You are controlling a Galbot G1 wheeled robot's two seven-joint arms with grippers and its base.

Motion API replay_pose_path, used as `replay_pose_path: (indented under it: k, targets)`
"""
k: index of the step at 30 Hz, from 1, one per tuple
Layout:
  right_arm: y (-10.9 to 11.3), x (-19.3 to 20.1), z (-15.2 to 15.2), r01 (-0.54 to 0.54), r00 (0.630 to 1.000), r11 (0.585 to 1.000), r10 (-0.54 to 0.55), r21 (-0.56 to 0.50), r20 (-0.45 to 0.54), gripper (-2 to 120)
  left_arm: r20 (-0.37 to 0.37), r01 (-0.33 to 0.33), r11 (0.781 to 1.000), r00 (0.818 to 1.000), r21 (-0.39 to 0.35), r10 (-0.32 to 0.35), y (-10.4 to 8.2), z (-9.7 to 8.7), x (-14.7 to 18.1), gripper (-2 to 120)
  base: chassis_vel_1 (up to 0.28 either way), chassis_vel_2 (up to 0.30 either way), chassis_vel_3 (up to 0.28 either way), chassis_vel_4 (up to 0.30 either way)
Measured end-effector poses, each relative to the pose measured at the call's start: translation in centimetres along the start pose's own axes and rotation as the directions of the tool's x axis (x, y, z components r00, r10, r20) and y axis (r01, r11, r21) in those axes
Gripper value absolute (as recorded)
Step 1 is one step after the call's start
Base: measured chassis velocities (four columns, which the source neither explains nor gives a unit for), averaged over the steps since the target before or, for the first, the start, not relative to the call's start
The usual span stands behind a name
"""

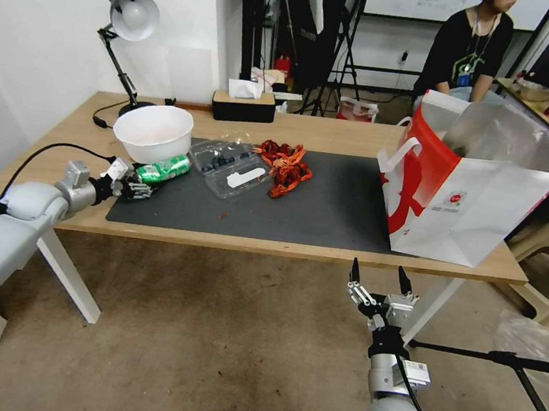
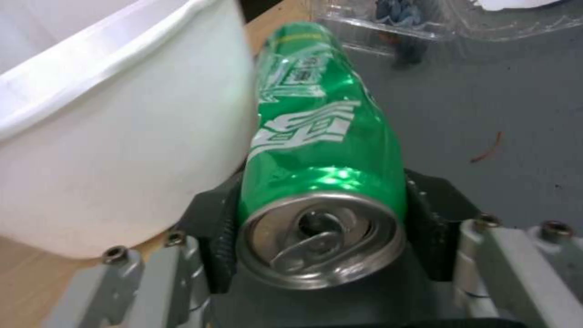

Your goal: Pick up the trash from the table and place it into the takeout bag.

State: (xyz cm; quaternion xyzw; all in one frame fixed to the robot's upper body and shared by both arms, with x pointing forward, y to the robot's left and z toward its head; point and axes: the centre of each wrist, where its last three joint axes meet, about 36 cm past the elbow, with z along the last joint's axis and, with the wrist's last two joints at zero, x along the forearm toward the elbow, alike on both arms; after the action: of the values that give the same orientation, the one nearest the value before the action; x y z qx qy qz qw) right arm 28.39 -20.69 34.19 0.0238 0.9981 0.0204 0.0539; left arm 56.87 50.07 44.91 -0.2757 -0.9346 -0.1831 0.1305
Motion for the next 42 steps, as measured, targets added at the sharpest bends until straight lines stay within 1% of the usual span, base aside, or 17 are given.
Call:
replay_pose_path:
  k: [11, 14, 18, 19, 20, 21, 23, 24, 26, 27, 31, 32, 35, 36, 40, 41, 42]
  targets:
    - [0.2, 0.1, 0.0, 0.003, 1.000, 1.000, -0.003, 0.000, 0.001, 93, 0.047, -0.058, 0.996, 0.997, -0.062, 0.061, -0.6, -1.3, 1.0, 53, 0.000, 0.000, 0.000, 0.000]
    - [0.2, 0.1, 0.0, 0.004, 1.000, 1.000, -0.004, 0.001, 0.000, 93, 0.118, -0.118, 0.988, 0.984, -0.099, 0.130, -1.5, -3.5, 1.1, 53, 0.000, 0.000, 0.000, 0.000]
    - [0.2, 0.1, 0.0, 0.006, 1.000, 1.000, -0.006, 0.002, 0.000, 93, 0.176, -0.154, 0.983, 0.969, -0.105, 0.171, -2.7, -5.3, 0.5, 53, 0.000, 0.000, 0.000, 0.000]
    - [0.2, 0.1, 0.0, 0.007, 1.000, 1.000, -0.007, 0.002, 0.000, 93, 0.199, -0.166, 0.980, 0.963, -0.106, 0.184, -3.2, -6.0, 0.2, 53, 0.000, 0.000, 0.000, 0.000]
    - [0.3, 0.1, 0.0, 0.007, 1.000, 1.000, -0.007, 0.002, 0.001, 93, 0.250, -0.188, 0.976, 0.945, -0.109, 0.210, -4.3, -7.8, -0.6, 53, 0.000, 0.000, 0.000, 0.000]
    - [0.3, 0.1, 0.0, 0.007, 1.000, 1.000, -0.007, 0.002, 0.001, 93, 0.250, -0.188, 0.976, 0.945, -0.109, 0.210, -4.3, -7.8, -0.6, 53, 0.000, 0.000, 0.000, 0.000]
    - [0.3, 0.1, 0.0, 0.007, 1.000, 1.000, -0.007, 0.002, 0.002, 93, 0.319, -0.224, 0.968, 0.914, -0.116, 0.250, -5.8, -10.5, -2.0, 53, 0.000, 0.000, 0.000, 0.000]
    - [0.3, 0.1, 0.0, 0.007, 1.000, 1.000, -0.007, 0.002, 0.002, 93, 0.319, -0.224, 0.968, 0.914, -0.116, 0.250, -5.8, -10.5, -2.0, 53, 0.000, 0.000, 0.000, 0.000]
    - [0.2, 0.2, -0.1, 0.006, 1.000, 1.000, -0.006, 0.003, 0.002, 93, 0.377, -0.254, 0.960, 0.882, -0.120, 0.281, -7.2, -13.5, -3.4, 53, 0.000, 0.000, 0.000, 0.000]
    - [0.2, 0.2, -0.1, 0.006, 1.000, 1.000, -0.006, 0.003, 0.002, 93, 0.377, -0.254, 0.960, 0.882, -0.120, 0.281, -7.2, -13.5, -3.4, 53, 0.000, 0.000, 0.000, 0.000]
    - [0.1, 0.2, -0.2, 0.002, 1.000, 1.000, -0.002, 0.004, 0.004, 93, 0.473, -0.312, 0.940, 0.813, -0.137, 0.339, -9.5, -19.9, -6.5, 53, 0.000, 0.000, 0.000, 0.000]
    - [0.1, 0.2, -0.2, 0.002, 1.000, 1.000, -0.002, 0.004, 0.004, 93, 0.473, -0.312, 0.940, 0.813, -0.137, 0.339, -9.5, -19.9, -6.5, 53, 0.000, 0.000, 0.000, 0.000]
    - [0.0, 0.2, -0.2, -0.003, 1.000, 1.000, 0.003, 0.005, 0.006, 93, 0.494, -0.367, 0.918, 0.776, -0.152, 0.392, -11.9, -23.3, -9.1, 53, 0.000, 0.000, 0.000, 0.000]
    - [0.0, 0.2, -0.2, -0.003, 1.000, 1.000, 0.003, 0.005, 0.006, 93, 0.494, -0.367, 0.918, 0.776, -0.152, 0.392, -11.9, -23.3, -9.1, 53, 0.000, 0.000, 0.000, 0.000]
    - [0.1, 0.1, -0.3, -0.008, 1.000, 1.000, 0.008, 0.004, 0.009, 93, 0.507, -0.414, 0.890, 0.735, -0.190, 0.450, -14.3, -27.9, -12.5, 53, 0.000, 0.000, 0.000, 0.000]
    - [0.1, 0.1, -0.3, -0.008, 1.000, 1.000, 0.008, 0.004, 0.009, 93, 0.507, -0.414, 0.890, 0.735, -0.190, 0.450, -14.3, -27.9, -12.5, 53, 0.000, 0.000, 0.000, 0.000]
    - [0.1, 0.1, -0.3, -0.010, 1.000, 1.000, 0.010, 0.004, 0.010, 93, 0.509, -0.427, 0.882, 0.723, -0.201, 0.466, -15.1, -29.3, -13.5, 53, 0.000, 0.000, 0.000, 0.000]
